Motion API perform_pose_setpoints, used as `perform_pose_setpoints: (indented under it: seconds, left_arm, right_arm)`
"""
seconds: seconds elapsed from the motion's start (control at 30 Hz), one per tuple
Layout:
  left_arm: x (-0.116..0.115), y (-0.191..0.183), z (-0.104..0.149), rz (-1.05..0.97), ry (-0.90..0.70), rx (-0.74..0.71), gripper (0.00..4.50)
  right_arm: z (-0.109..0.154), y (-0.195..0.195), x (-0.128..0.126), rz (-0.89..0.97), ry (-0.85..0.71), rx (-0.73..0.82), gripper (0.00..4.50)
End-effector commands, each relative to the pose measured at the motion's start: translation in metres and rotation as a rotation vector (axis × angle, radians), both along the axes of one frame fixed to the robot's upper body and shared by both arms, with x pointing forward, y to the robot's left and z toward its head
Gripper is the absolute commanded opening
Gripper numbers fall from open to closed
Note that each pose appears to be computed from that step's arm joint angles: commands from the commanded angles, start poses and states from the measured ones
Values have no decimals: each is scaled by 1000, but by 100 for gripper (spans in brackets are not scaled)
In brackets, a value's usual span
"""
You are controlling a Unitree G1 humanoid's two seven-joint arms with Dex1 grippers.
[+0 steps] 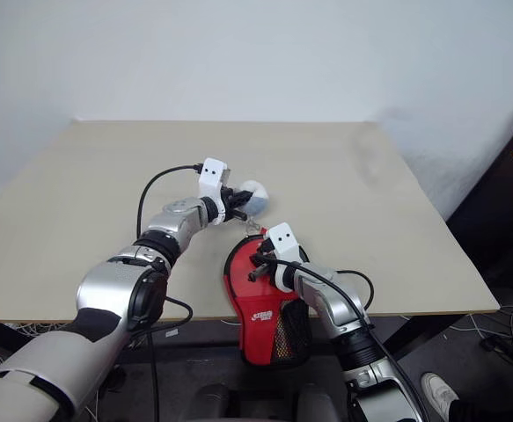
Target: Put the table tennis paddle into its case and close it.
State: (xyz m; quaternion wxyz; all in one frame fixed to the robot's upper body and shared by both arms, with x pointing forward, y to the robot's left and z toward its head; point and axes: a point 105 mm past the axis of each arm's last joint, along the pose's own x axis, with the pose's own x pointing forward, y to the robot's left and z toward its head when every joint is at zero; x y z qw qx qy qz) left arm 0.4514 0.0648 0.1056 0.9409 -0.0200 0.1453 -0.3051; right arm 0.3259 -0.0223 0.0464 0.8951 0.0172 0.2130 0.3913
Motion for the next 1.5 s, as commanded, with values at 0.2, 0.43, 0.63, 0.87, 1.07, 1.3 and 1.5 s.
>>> perform_pose_setpoints:
  seconds: [0.2, 0.43, 0.63, 0.87, 1.07, 1.3, 1.5]
  left_arm:
    - [-14, -55, 36, -310, -140, 28, 9]
    - [-46, -66, 1, -574, -69, 110, 9]
    - [-76, -56, -31, -795, 62, 171, 9]
    - [-77, -42, -31, -809, 107, 175, 131]
    - [-71, -28, -15, -810, 108, 175, 343]
    - [-58, -9, 8, -787, -3, 265, 449]
    - [-56, 10, 43, -842, -69, 305, 449]
  right_arm:
    - [-15, 2, -9, 20, 60, -28, 0]
    - [-15, 2, -8, 21, 56, -29, 0]
    - [-12, 2, -6, 22, 56, -20, 0]
    - [-13, 2, -6, 27, 58, -21, 0]
    - [-15, 3, -6, 33, 65, -25, 0]
    - [-15, 5, -6, 43, 67, -23, 0]
    - [-16, 7, -8, 56, 72, -25, 0]
